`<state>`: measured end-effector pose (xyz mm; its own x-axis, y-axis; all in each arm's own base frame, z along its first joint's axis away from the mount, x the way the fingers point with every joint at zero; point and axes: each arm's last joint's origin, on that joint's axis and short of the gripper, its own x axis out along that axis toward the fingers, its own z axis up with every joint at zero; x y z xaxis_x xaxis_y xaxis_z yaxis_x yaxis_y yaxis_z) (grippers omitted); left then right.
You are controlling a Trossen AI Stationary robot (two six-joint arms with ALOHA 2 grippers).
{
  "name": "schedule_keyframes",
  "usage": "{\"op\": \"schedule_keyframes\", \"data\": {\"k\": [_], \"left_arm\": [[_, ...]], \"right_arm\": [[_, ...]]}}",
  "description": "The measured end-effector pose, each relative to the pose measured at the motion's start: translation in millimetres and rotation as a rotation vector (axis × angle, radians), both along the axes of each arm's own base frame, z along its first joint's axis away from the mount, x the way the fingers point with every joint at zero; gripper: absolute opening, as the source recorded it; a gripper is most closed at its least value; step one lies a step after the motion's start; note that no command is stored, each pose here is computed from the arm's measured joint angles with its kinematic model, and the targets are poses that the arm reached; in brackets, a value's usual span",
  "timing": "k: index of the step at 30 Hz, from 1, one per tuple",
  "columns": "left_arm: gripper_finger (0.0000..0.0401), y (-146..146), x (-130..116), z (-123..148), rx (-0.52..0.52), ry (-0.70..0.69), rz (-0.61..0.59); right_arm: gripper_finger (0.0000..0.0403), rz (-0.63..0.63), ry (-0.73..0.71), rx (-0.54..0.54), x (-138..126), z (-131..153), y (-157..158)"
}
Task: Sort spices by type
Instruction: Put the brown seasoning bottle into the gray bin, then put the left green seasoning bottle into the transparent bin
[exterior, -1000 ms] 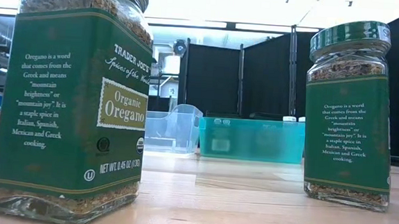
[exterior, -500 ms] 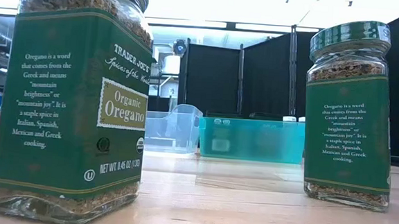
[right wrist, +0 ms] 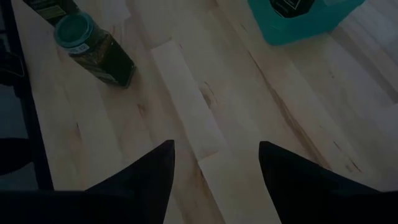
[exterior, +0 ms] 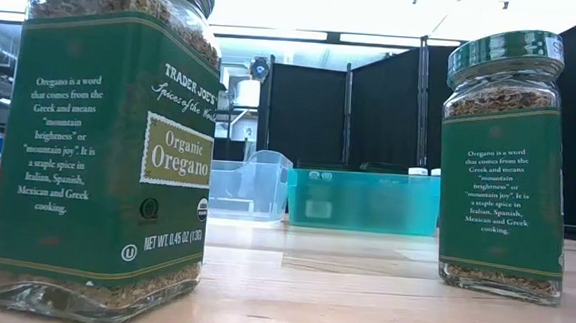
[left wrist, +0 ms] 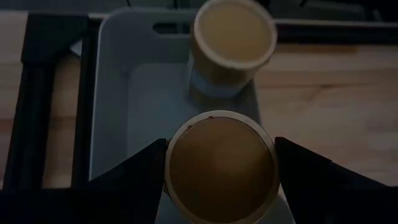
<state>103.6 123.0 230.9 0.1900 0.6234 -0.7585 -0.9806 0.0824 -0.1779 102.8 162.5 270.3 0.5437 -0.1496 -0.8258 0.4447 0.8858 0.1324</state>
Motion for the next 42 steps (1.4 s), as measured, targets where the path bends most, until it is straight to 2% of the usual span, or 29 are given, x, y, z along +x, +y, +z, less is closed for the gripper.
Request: {"op": "schedule_keyframes", "data": {"k": [4,9,18,23,27,33,38,42], "left_arm": [[0.0267,-1,-2,-7,-0.023,0.008,-0.006],[0.0275,1,0,-7,-0.002,-0.003,-0.022],[0.0327,0,0,-7,-0.018,0.003,-0.058],[0.0345,2,2,6,0.012,-0.012,-0.088],[0.0346,3,5,31,0.055,-0.031,-0.138],[0.0346,-4,12,101,0.190,-0.124,-0.353],[0.0346,-33,21,162,0.338,-0.244,-0.665],[0.0346,-65,30,188,0.406,-0.321,-0.904]], "right_arm": [[0.0241,0.000,-0.001,0.000,0,0,0],[0.0241,0.000,-0.004,0.000,0,0,0],[0.0249,0.007,-0.004,-0.001,0,0,0],[0.0249,0.008,-0.010,0.010,1,0,2],[0.0252,0.008,-0.016,0.021,1,1,2],[0.0262,0.006,-0.027,0.014,2,1,2],[0.0270,-0.005,-0.090,-0.020,3,2,1],[0.0272,-0.012,-0.124,-0.045,4,3,0]]}}
